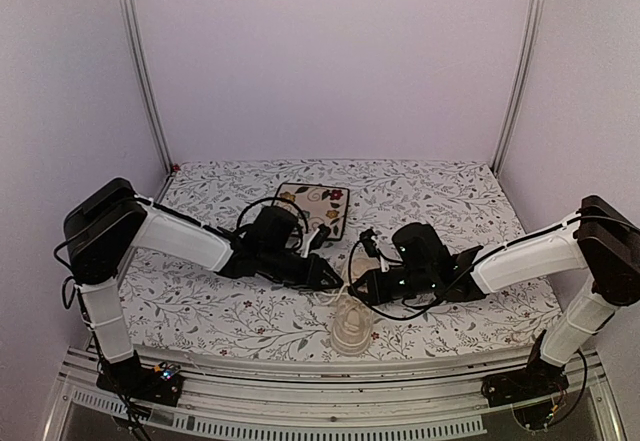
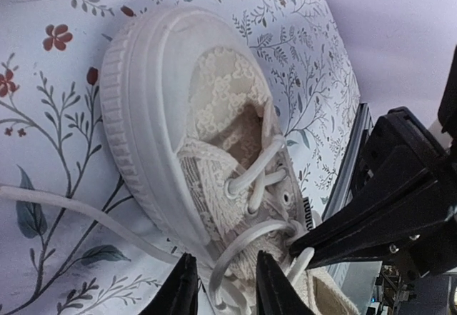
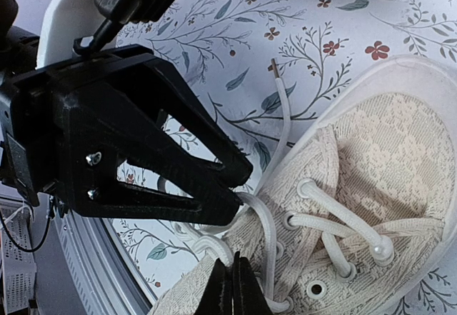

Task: Tie the shoes

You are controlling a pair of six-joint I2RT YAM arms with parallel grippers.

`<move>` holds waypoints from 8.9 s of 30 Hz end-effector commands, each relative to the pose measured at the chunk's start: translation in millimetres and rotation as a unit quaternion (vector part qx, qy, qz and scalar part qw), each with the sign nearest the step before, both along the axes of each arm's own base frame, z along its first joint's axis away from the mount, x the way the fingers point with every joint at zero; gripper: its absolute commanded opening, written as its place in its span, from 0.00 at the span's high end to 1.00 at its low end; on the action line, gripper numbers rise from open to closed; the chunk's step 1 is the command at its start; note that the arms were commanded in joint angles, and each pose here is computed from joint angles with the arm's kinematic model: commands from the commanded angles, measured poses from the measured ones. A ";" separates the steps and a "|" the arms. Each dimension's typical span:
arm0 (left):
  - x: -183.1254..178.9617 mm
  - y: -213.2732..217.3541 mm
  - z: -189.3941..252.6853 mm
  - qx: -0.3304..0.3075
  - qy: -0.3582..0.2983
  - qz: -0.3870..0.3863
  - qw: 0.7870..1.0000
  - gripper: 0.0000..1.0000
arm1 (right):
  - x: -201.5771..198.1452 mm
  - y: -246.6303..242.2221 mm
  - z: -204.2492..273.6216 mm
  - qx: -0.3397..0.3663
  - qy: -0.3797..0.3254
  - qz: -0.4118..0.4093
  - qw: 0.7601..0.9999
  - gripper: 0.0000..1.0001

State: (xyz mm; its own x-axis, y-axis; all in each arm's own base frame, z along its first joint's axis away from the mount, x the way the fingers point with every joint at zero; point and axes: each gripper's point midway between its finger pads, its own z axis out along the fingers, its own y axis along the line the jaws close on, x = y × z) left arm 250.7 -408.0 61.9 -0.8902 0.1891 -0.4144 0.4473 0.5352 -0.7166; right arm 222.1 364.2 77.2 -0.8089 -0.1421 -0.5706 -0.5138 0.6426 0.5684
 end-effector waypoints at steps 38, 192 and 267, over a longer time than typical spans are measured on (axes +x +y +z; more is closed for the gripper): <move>-38.3 -14.4 50.4 -0.106 -0.025 -0.031 0.994 1.00 | 20.3 12.8 6.3 0.002 -0.033 -0.054 0.998 0.98; -23.7 -18.9 25.3 -0.128 0.004 -0.096 0.987 1.00 | 9.4 14.9 -9.4 0.047 -0.052 -0.064 0.996 0.97; 4.3 16.7 5.0 -0.076 0.025 0.050 0.996 1.00 | 30.9 -63.2 4.7 -0.071 -0.074 -0.182 0.978 0.98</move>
State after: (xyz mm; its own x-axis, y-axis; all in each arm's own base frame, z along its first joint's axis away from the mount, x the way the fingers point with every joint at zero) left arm 248.5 -398.2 56.8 -0.9276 0.0802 -0.3648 0.3606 0.4468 -0.8187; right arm 250.9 314.2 74.8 -0.7074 -0.0447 -0.7054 -0.3829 0.8631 0.3293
